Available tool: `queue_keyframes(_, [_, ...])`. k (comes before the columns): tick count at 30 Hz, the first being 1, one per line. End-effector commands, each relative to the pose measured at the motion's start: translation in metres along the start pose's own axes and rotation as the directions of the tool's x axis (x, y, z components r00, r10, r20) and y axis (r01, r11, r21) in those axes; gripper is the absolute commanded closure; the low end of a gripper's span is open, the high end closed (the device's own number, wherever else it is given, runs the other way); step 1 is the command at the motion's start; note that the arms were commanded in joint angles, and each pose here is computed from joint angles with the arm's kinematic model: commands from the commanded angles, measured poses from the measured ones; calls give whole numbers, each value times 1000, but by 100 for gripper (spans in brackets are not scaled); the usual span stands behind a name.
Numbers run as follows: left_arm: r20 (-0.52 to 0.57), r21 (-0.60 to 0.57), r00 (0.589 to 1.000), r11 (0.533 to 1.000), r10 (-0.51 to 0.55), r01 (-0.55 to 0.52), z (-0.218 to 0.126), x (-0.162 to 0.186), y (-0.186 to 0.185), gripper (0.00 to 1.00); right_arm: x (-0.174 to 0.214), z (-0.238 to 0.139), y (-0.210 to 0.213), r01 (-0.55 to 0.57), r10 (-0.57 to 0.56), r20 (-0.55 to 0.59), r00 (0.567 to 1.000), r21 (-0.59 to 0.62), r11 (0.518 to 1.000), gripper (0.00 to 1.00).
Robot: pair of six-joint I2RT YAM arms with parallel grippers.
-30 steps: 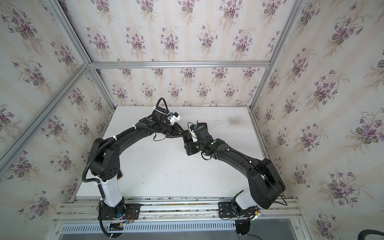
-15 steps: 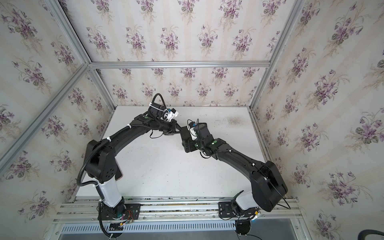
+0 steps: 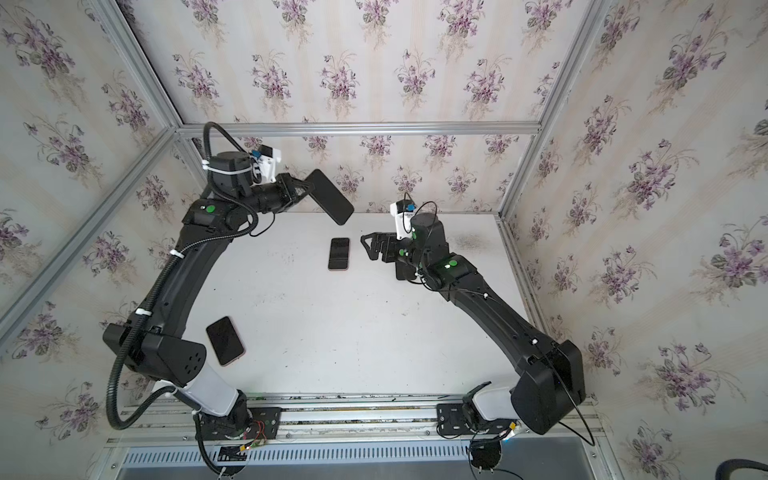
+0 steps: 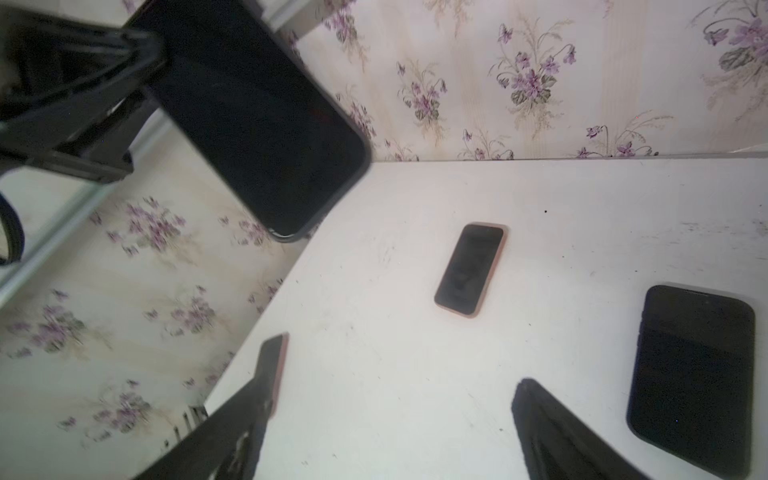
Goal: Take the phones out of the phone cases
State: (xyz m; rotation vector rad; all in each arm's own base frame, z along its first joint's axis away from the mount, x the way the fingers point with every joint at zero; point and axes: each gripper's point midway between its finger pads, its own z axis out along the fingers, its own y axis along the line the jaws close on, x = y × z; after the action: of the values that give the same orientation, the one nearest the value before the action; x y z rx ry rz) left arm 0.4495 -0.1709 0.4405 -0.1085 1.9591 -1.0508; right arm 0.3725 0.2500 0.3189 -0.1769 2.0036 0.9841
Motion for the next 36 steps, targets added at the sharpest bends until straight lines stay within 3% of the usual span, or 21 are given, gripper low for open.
queue_keyframes(1, [124, 71, 990, 996, -61, 52, -19, -39, -23, 99, -34, -5, 51, -62, 78, 55, 995, -245, 968, 7])
queue_keyframes(10, [189, 212, 950, 955, -249, 208, -42, -53, -29, 100, -71, 5, 88, -194, 259, 63, 964, -499, 845, 15])
queue_keyframes(17, [171, 307, 919, 906, -354, 292, -41, -41, -24, 100, -79, 12, 95, -245, 322, 39, 946, -564, 789, 23])
queue_keyframes(25, [155, 372, 904, 872, -398, 319, -40, -33, -23, 100, -77, 16, 101, -262, 339, 21, 941, -589, 764, 31])
queue_keyframes(30, [140, 382, 911, 870, -388, 312, -39, -28, -28, 100, -81, 20, 103, -288, 375, 8, 927, -625, 725, 38])
queue_keyframes(36, [131, 378, 911, 869, -392, 319, -36, -22, -24, 100, -84, 19, 107, -281, 368, 6, 930, -635, 720, 43])
